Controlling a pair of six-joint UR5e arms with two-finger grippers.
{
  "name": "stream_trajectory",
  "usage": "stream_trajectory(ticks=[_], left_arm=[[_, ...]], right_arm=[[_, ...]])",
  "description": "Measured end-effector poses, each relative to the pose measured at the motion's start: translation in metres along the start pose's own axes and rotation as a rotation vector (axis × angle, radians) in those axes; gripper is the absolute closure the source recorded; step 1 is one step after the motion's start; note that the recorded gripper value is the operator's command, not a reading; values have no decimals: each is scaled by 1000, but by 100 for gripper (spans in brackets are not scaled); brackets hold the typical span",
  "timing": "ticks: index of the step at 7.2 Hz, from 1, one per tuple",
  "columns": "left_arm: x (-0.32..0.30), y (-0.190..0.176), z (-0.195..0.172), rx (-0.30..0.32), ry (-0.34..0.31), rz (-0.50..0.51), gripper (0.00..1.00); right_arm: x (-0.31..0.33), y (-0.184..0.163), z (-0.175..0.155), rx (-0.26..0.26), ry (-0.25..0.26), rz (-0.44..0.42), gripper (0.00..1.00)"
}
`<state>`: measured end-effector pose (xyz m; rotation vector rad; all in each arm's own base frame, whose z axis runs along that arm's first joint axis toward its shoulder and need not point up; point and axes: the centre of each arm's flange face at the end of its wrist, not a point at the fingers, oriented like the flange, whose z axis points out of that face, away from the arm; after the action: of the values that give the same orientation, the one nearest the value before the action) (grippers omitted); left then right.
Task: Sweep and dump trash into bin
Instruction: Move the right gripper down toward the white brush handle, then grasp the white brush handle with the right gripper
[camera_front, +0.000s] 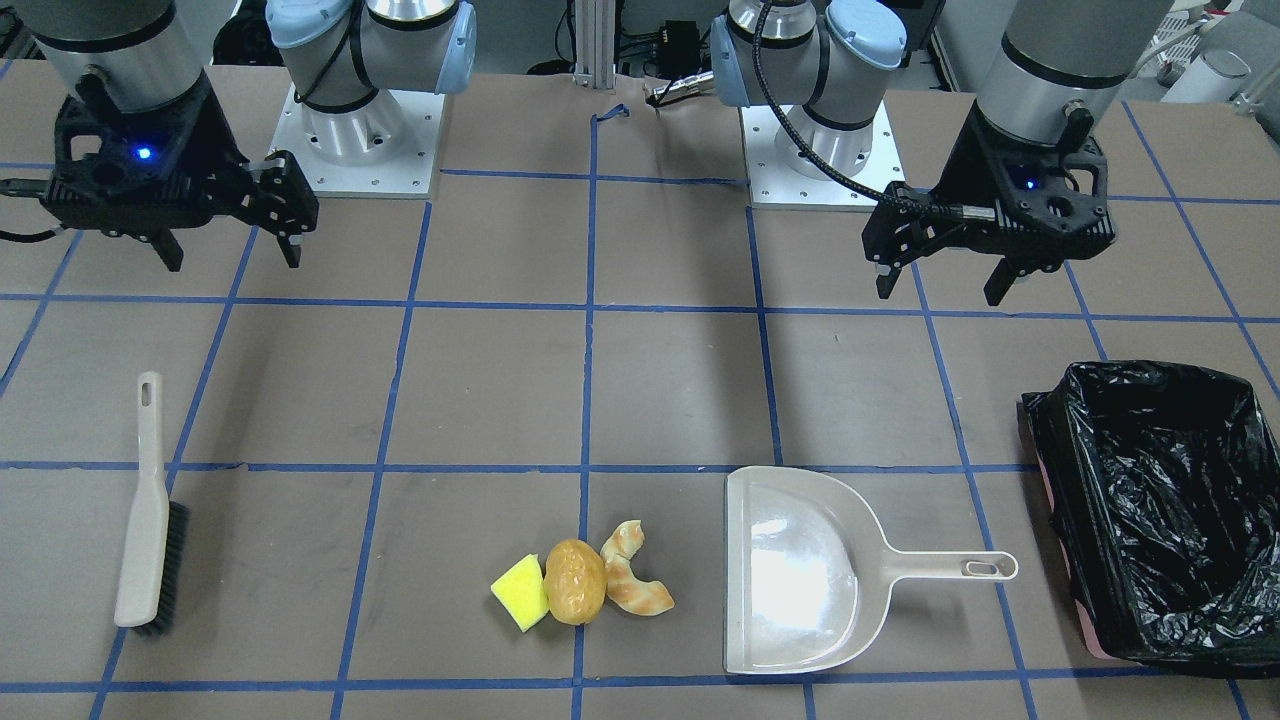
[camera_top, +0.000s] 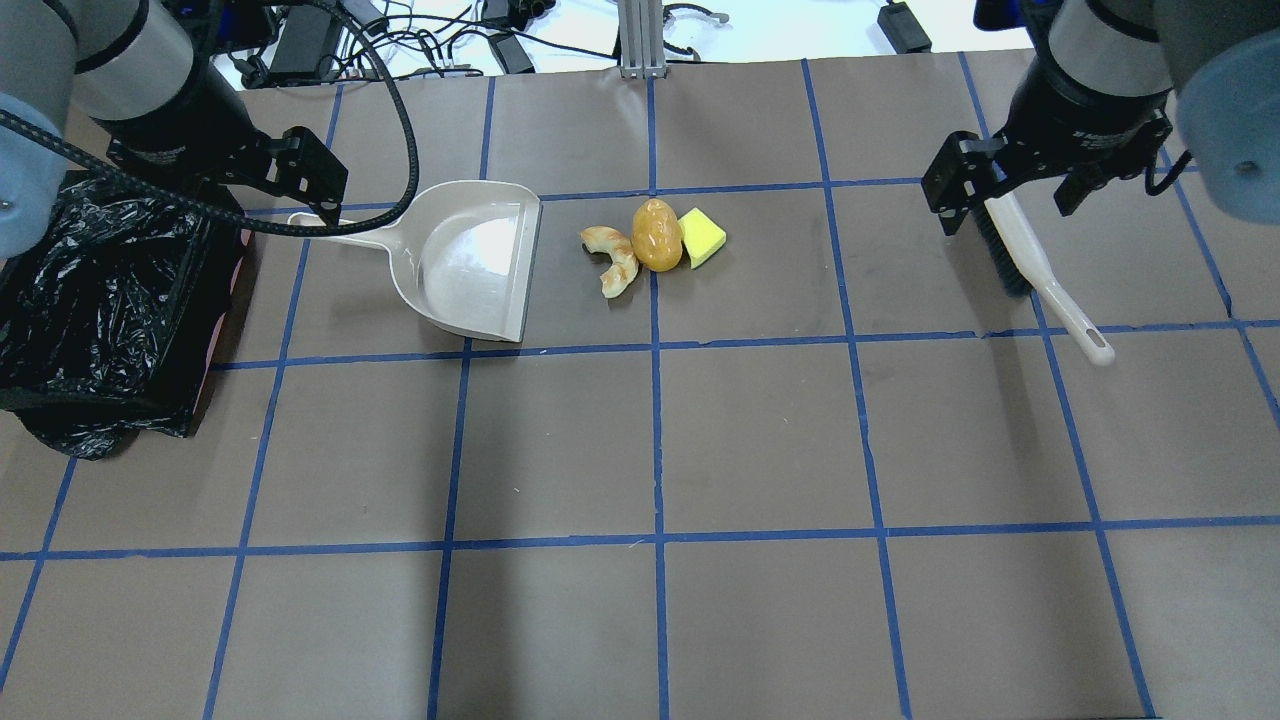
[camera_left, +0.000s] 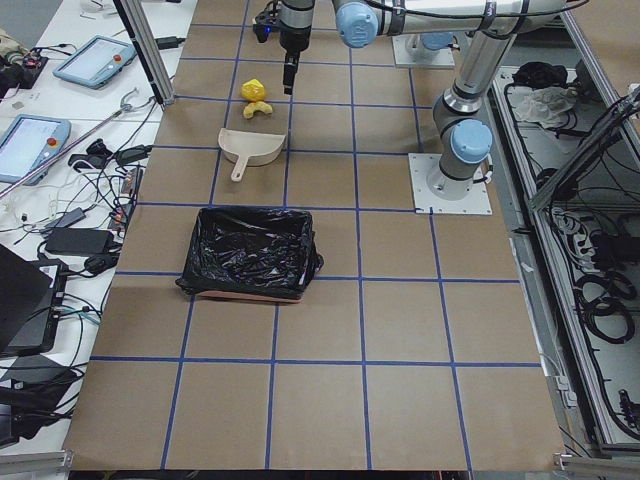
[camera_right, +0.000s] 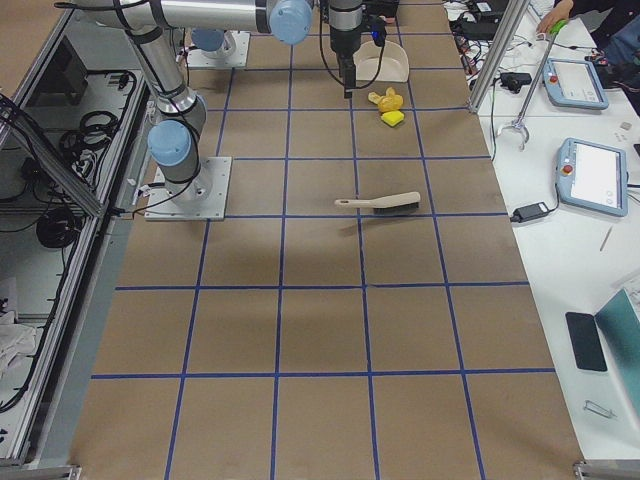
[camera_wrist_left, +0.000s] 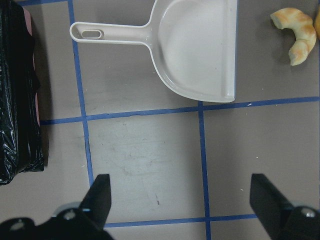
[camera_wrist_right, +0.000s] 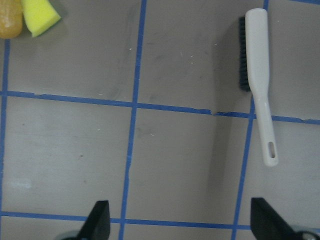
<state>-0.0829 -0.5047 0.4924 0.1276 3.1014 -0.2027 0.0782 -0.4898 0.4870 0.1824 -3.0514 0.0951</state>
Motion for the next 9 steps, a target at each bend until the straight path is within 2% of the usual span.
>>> stream_trajectory(ticks=[2,3,5,7,9], left_arm=[[0,0,0,-1,0,-3,0],[0,0,0,-1,1,1,0],[0,0,-1,4,1,6,0],[0,0,-1,5,0,8,0],[0,0,1,4,1,4,0]], right_arm=[[54,-3,12,-21,13,-36,0],[76,-9,19,-13,14,-38,0],[101,-21,37,-5,17,-110,0],[135,-37,78,-26,5,-186,0],[157,-48,131,-29,3,-214,1]])
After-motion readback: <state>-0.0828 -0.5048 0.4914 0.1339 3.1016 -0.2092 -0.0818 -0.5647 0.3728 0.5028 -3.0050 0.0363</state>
